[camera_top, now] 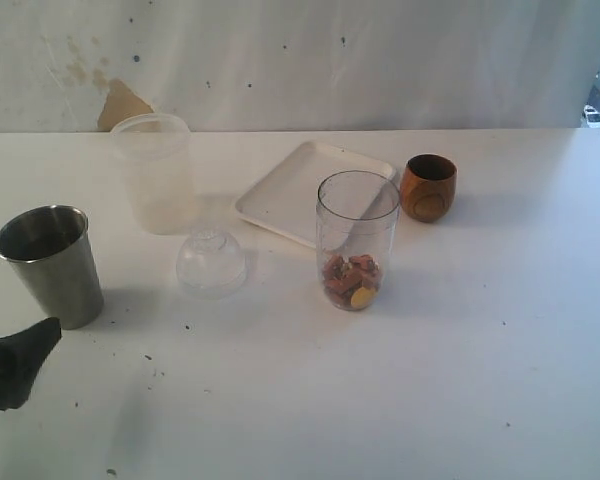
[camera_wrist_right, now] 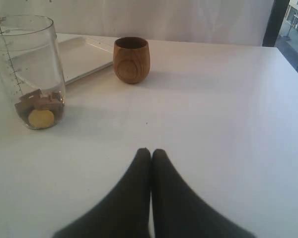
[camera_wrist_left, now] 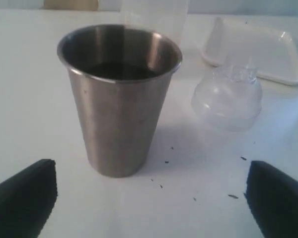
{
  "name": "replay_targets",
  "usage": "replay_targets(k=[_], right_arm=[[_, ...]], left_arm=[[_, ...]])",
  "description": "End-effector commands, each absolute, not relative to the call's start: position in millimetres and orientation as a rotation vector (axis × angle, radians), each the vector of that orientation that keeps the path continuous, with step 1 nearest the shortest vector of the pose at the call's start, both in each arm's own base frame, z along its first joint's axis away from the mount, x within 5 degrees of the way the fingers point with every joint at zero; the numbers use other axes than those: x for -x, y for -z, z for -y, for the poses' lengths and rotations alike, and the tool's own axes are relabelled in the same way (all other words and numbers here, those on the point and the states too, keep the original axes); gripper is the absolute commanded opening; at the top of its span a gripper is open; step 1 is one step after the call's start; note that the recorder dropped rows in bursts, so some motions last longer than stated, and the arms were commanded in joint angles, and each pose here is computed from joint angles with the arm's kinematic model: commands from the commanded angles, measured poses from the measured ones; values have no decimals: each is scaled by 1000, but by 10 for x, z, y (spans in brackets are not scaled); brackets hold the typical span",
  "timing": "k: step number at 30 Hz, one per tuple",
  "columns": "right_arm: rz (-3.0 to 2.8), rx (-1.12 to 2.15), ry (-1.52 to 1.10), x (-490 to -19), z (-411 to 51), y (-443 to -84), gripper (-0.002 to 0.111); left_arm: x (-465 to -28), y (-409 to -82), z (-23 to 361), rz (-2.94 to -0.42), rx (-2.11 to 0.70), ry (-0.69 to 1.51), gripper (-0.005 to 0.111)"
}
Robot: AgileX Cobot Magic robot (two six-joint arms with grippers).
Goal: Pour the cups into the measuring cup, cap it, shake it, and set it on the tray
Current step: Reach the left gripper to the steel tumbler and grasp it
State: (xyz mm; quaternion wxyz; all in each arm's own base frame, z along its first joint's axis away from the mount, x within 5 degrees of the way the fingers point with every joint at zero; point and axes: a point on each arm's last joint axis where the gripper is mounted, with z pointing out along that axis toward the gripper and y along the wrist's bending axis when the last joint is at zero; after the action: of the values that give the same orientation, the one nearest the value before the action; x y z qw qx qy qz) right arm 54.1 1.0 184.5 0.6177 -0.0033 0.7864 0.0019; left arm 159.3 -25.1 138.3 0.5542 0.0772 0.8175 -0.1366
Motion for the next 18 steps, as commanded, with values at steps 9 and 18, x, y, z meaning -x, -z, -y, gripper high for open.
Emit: replay_targets(k=[9,18], right_arm=[[-1799,0,-1,-541,-6,-1847,0],[-1799,0,-1,-541,-6,-1847,0]], left_arm=[[-2208,-1135,249,-1926,-180,350,97],[-2576,-940,237,-1927,-181,351,97]])
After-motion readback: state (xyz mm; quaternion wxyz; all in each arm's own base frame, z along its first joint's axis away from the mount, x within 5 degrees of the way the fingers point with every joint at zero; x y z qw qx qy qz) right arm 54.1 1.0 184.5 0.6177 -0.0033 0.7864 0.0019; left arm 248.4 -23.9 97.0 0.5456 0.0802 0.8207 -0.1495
